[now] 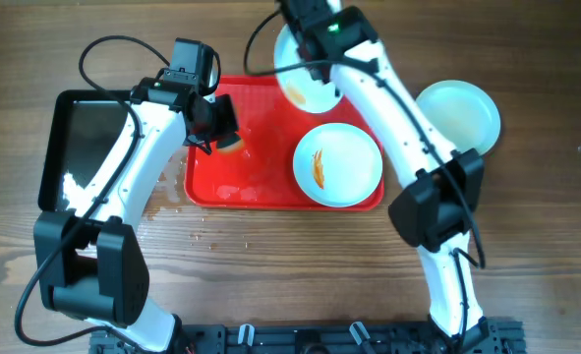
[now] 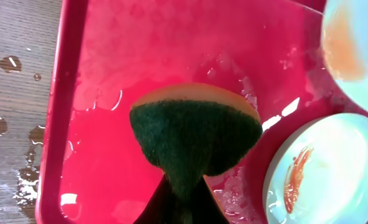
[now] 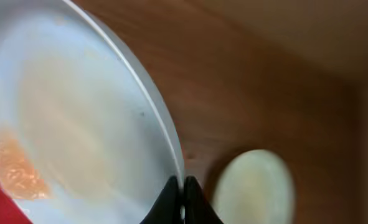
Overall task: Clean dirty plates on tray and stack at the side
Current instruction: 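Lift the top plate with the right gripper and stack it on the cleaned plate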
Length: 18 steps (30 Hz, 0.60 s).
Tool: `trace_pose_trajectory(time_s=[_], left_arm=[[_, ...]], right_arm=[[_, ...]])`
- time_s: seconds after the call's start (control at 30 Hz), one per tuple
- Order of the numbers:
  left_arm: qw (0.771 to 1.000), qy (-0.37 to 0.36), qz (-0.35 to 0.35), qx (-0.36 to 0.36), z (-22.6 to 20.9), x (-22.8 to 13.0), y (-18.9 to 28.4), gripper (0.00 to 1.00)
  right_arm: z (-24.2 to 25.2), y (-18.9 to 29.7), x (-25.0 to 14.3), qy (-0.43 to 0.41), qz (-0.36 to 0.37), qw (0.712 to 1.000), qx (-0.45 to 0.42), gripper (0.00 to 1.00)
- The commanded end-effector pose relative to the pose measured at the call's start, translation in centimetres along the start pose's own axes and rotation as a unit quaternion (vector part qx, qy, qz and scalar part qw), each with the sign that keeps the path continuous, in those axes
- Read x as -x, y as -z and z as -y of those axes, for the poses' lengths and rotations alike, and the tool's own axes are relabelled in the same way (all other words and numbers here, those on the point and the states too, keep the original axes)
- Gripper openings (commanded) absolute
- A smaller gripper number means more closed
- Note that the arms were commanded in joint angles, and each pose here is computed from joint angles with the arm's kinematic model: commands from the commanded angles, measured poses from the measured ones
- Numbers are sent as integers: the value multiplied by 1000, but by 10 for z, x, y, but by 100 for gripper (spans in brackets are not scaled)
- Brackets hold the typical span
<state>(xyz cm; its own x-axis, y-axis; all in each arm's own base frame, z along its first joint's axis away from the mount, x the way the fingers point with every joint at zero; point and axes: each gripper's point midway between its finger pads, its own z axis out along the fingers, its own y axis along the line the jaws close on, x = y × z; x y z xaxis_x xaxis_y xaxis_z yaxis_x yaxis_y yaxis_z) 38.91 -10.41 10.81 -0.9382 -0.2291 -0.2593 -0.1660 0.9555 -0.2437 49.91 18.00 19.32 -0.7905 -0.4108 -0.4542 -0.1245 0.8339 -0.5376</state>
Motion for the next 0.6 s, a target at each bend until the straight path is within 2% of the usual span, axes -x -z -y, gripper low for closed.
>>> trace_pose_trajectory(time_s=[0.0, 0.13, 0.4, 0.57], left_arm=[[1000, 2, 3, -13, 7, 2, 4, 4], [1000, 2, 4, -13, 7, 3, 4, 4], [1000, 2, 4, -13, 7, 3, 4, 4], [1000, 2, 4, -13, 7, 2, 4, 4]], right_arm=[[27, 49, 20, 43, 56, 988, -136, 4], [20, 74, 26, 56, 81, 979, -179, 4], [6, 83, 26, 63, 92, 979, -170, 5], [-5, 71, 20, 67, 76, 988, -118, 4]])
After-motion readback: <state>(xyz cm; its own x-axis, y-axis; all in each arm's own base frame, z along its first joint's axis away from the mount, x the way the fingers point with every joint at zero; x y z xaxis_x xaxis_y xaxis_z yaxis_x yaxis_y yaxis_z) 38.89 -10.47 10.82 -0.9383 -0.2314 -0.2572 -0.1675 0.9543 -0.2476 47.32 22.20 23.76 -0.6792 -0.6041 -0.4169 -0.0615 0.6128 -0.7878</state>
